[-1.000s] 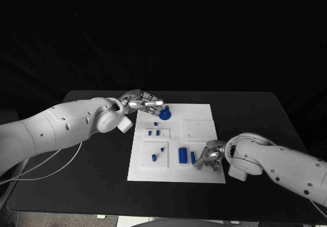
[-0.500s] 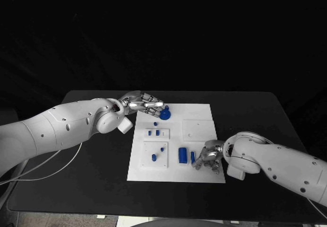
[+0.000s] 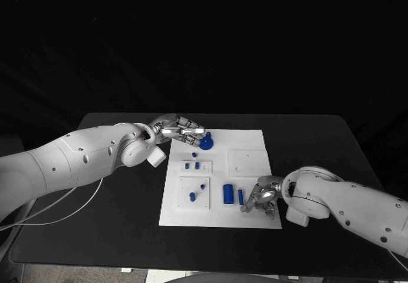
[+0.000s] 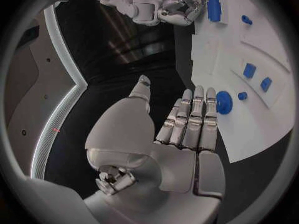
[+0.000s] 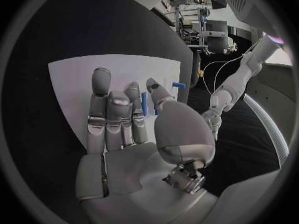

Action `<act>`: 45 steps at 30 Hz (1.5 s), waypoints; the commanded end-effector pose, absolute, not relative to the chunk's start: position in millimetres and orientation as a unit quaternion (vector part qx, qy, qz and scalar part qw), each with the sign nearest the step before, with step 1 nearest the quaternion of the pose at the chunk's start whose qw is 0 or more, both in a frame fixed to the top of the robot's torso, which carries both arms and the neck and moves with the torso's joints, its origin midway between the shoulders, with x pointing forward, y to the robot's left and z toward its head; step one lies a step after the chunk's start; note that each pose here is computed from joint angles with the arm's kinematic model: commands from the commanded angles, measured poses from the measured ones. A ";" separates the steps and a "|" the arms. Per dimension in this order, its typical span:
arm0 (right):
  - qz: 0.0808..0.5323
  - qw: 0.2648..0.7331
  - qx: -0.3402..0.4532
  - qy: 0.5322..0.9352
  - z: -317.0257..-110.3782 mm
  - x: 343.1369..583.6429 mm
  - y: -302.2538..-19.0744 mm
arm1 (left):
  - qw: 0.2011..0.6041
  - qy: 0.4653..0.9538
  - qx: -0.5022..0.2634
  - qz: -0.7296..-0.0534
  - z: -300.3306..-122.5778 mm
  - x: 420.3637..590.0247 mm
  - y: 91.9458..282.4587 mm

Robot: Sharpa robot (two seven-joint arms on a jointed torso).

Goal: Assemble the parts on the task board

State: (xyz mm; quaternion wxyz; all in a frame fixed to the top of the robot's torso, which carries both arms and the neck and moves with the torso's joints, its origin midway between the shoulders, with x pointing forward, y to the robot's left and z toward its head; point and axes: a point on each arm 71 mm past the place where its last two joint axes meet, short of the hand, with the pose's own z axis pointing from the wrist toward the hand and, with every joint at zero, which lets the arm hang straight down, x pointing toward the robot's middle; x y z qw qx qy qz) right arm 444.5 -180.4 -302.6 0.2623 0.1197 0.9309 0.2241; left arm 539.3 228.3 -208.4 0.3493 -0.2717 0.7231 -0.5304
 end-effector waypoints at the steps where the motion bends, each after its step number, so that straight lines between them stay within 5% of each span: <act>1: 0.270 0.270 0.126 0.916 -301.5 444.4 -180.7 | 0.349 0.723 -0.267 -0.534 -208.0 538.8 226.6; 15: 0.421 0.330 0.200 0.821 -269.5 474.8 -212.0 | 0.389 0.673 -0.308 -0.548 -202.4 548.4 239.1; 23: 0.459 0.379 0.302 0.745 -246.3 519.9 -247.7 | 0.411 0.609 -0.383 -0.560 -198.7 559.5 258.0; 32: 0.506 0.388 0.420 0.646 -249.1 558.8 -269.0 | 0.431 0.563 -0.438 -0.552 -199.2 574.2 278.0; 44: 0.523 0.410 0.446 0.599 -249.7 571.8 -274.5 | 0.447 0.550 -0.445 -0.547 -200.1 584.5 278.7; 45: 0.499 0.402 0.438 0.630 -253.7 570.3 -274.2 | 0.439 0.568 -0.438 -0.541 -201.7 583.3 277.9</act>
